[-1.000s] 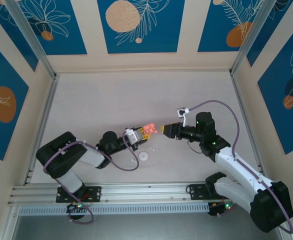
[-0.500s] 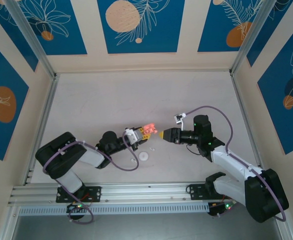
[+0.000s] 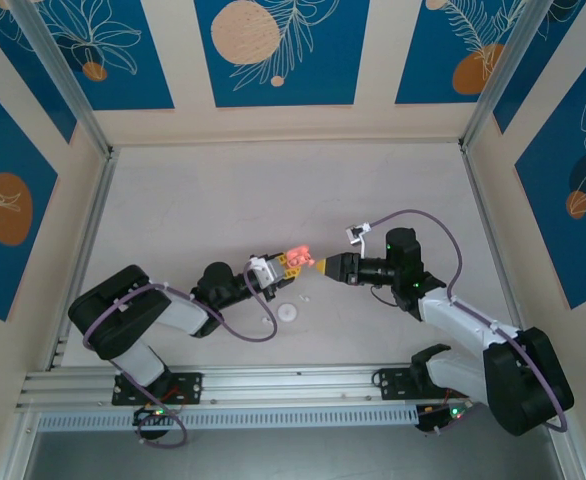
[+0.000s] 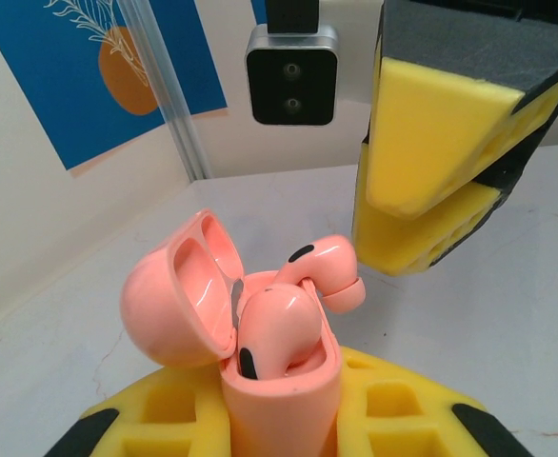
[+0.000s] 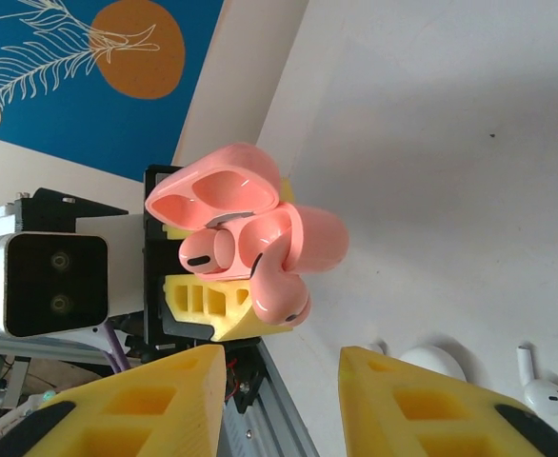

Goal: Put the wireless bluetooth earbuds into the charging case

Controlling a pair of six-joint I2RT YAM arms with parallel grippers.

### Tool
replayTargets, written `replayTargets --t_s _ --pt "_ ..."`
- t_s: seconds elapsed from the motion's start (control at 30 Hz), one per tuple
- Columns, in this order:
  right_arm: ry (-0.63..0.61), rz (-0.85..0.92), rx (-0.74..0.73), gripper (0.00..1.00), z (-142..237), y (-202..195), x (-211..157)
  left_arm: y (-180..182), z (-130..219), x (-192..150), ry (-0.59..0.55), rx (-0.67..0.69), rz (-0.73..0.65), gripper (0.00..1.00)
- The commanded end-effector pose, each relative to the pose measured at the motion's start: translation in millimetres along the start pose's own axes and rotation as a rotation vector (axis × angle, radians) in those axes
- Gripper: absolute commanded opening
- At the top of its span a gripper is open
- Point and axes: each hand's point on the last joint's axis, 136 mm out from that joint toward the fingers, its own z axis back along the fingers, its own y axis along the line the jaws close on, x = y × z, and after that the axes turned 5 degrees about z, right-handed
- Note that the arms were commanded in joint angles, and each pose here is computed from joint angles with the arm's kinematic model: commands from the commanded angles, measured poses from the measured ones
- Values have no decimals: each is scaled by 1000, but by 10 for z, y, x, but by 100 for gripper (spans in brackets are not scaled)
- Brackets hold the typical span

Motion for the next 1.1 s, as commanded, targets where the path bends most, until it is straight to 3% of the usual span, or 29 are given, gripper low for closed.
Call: replayTargets --t_s 0.0,1.07 --pt "-1 25 39 35 -17 107 83 -30 -10 216 -69 -10 -14 15" --pt "10 47 66 23 -165 185 162 -11 8 227 -70 4 -24 15"
